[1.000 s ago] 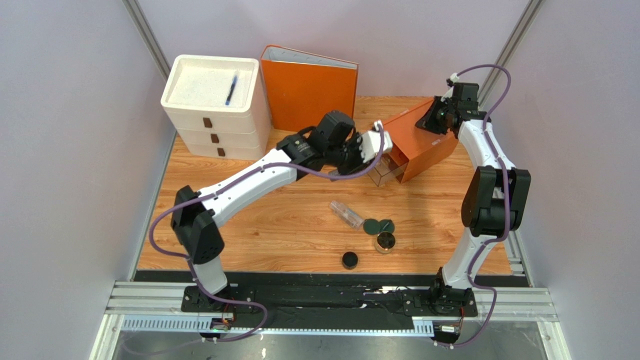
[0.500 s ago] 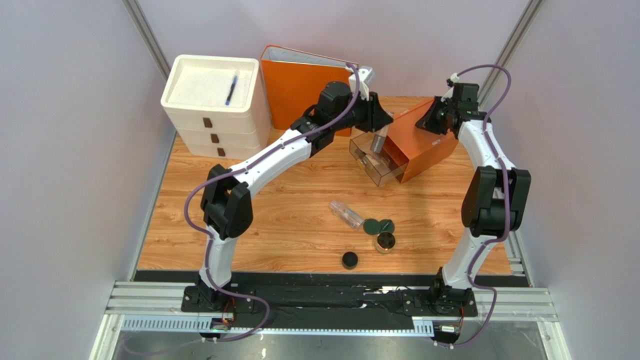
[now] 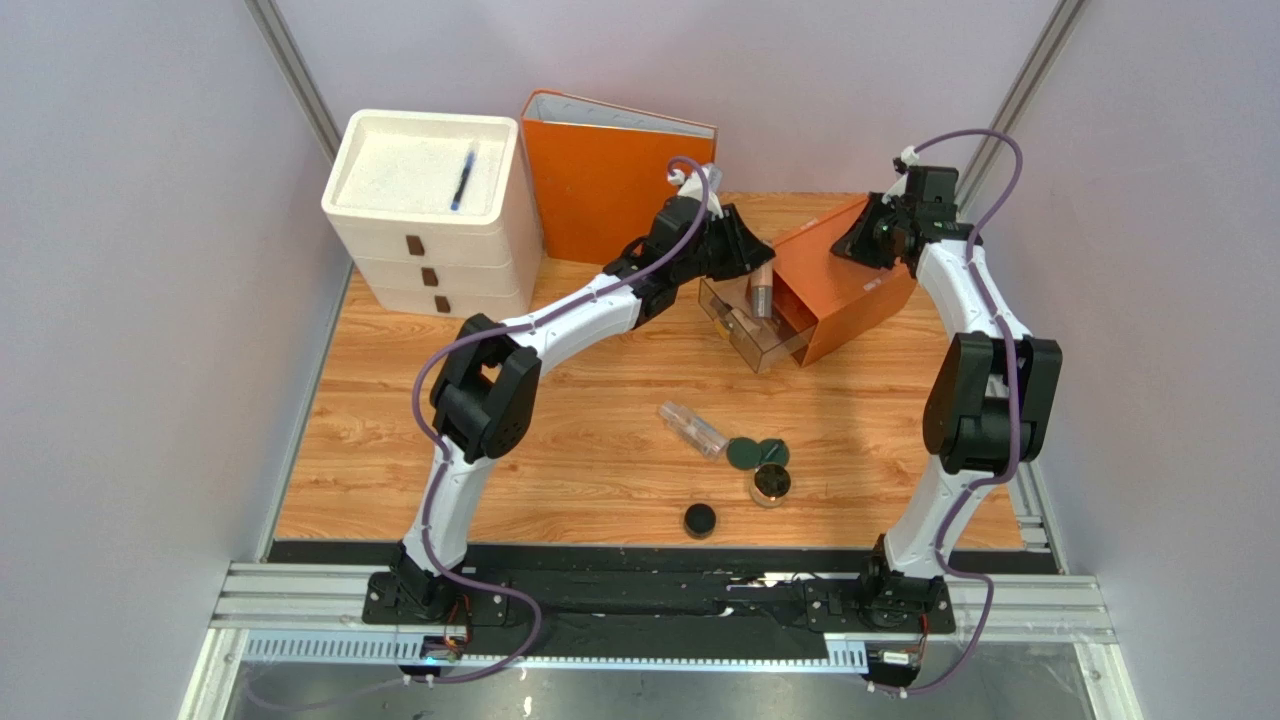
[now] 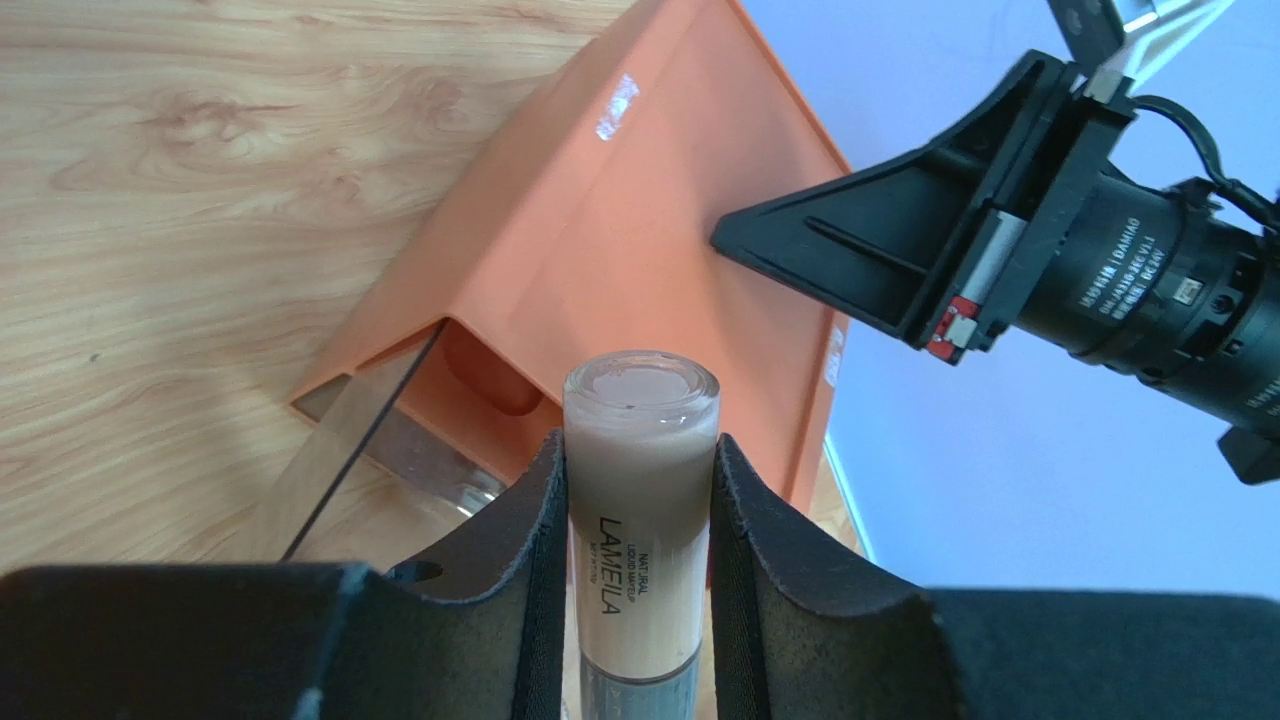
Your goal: Organize the makeup
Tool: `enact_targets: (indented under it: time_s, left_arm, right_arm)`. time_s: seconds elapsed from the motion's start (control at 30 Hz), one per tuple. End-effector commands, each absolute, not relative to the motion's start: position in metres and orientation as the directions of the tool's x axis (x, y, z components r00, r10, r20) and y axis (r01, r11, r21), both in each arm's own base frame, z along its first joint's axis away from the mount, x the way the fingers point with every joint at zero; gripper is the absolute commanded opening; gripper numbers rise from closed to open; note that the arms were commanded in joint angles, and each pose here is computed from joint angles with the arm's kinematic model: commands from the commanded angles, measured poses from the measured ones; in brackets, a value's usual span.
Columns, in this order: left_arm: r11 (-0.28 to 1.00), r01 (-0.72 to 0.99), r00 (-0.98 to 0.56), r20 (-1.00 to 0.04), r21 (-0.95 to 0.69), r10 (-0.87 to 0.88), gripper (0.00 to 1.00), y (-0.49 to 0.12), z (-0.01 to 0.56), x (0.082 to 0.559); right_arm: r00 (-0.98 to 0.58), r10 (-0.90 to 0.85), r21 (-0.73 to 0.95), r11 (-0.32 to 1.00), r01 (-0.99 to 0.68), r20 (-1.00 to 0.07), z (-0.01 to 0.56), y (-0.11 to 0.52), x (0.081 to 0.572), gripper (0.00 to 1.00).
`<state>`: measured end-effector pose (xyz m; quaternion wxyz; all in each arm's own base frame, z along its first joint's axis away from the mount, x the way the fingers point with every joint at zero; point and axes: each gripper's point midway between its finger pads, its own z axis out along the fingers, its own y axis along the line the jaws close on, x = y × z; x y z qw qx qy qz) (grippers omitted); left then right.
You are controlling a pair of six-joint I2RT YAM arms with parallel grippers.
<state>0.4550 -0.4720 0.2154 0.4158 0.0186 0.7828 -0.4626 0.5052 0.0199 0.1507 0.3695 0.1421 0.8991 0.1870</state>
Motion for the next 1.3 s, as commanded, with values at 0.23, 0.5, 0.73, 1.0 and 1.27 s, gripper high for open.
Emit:
enact_targets:
  time_s: [0.23,0.5,0.73,1.0,1.27]
  left_arm:
    - [0.535,0.505,-0.578,-0.726,-0.677,-0.372,0.68,-0.472,0.265,0.449]
    - [0.584,0.66,-0.419,-0.877,-0.473,-0.236,0.68,-0.439,0.299,0.422]
    - [0.427,0.904,-0.111,-0.963,0.006,0.247,0.67,-0.392,0.265,0.343]
    - [0.035,0.983,0.112,-0.741,0.179,0.662,0.68,-0.353,0.161,0.256]
    - [-0.181,0.963,0.265,-0.597,0.199,0.757,0.67,-0.373,0.101,0.228]
  right_arm:
    - [-0.913,0.365,0.306,0.904,0.3,-0.184,0.025,0.025,0.408,0.0]
    - [-0.912,0.368,0.308,0.902,0.302,-0.183,0.024,0.025,0.408,0.0]
    - [-0.911,0.368,0.309,0.902,0.301,-0.188,0.026,0.024,0.41,0.0]
    - [-0.91,0.377,0.319,0.896,0.31,-0.172,0.023,0.025,0.408,0.0]
    - [-0.91,0.377,0.315,0.897,0.312,-0.172,0.022,0.025,0.406,0.0]
